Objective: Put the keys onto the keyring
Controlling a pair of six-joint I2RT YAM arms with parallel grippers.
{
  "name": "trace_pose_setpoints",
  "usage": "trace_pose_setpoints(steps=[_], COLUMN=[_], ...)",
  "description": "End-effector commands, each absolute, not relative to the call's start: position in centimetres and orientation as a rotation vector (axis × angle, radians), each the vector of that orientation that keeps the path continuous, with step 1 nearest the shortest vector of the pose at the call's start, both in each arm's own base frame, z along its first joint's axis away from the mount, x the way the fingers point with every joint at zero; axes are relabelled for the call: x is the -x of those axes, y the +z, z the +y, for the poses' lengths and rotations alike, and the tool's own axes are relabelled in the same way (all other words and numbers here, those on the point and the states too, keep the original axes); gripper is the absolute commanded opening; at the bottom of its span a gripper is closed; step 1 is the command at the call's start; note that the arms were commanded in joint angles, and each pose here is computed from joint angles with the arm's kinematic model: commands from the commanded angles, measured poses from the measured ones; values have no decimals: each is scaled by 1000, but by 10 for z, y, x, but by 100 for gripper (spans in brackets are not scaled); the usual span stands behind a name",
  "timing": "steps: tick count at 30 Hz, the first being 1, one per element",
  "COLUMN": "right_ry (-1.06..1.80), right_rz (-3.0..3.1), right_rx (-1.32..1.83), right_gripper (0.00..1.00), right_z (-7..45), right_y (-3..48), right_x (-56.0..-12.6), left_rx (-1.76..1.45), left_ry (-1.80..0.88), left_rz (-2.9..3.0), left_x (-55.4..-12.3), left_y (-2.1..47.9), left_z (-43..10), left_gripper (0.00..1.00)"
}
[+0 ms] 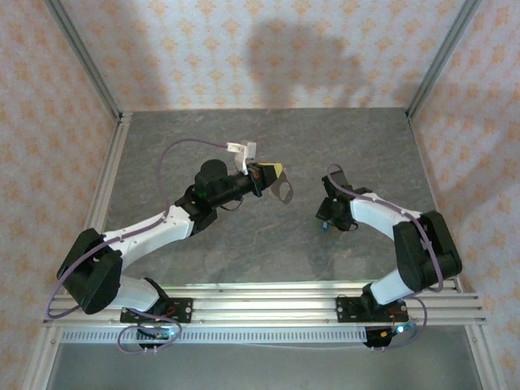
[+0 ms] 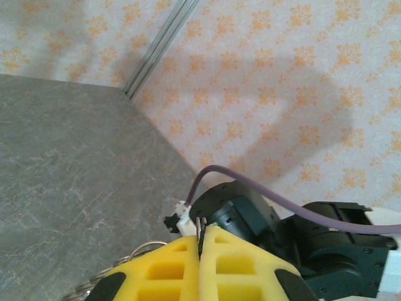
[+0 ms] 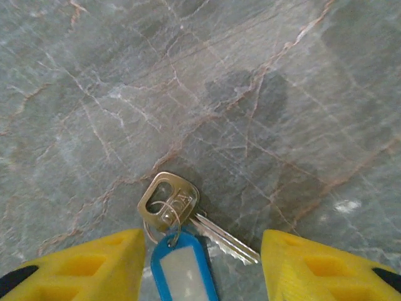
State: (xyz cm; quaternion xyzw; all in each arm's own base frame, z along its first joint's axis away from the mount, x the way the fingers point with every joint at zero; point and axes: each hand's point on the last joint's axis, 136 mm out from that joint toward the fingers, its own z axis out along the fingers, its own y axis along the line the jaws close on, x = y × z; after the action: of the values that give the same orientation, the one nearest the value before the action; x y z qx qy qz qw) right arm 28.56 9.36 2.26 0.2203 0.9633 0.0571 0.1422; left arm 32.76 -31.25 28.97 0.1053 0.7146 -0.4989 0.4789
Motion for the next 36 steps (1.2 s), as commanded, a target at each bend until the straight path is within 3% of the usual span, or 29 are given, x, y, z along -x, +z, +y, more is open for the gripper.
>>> trace_pose_setpoints(steps=[1, 5, 12, 22, 36], right_ry=[199, 339, 709, 307, 230], right_rz=[2776, 2761, 2589, 2590, 2677], right_rx=[-601, -532, -366, -522, -489], right_gripper=[48, 44, 40, 45, 46], right_z=[105, 133, 188, 127, 125], right_y=[19, 28, 92, 88, 51], right_x=[-295, -302, -311, -313, -345], left_rx=[-260, -251, -244, -250, -258], left_ry=[-1245, -1247, -1250, -1255, -1244], left_rz=[1659, 1660, 1656, 1660, 1662], left_x=[-327, -326, -325, -324, -324], left_y=[310, 311, 313, 315, 320], left_z=[-315, -314, -315, -321, -321], left_gripper=[0, 0, 0, 0, 0])
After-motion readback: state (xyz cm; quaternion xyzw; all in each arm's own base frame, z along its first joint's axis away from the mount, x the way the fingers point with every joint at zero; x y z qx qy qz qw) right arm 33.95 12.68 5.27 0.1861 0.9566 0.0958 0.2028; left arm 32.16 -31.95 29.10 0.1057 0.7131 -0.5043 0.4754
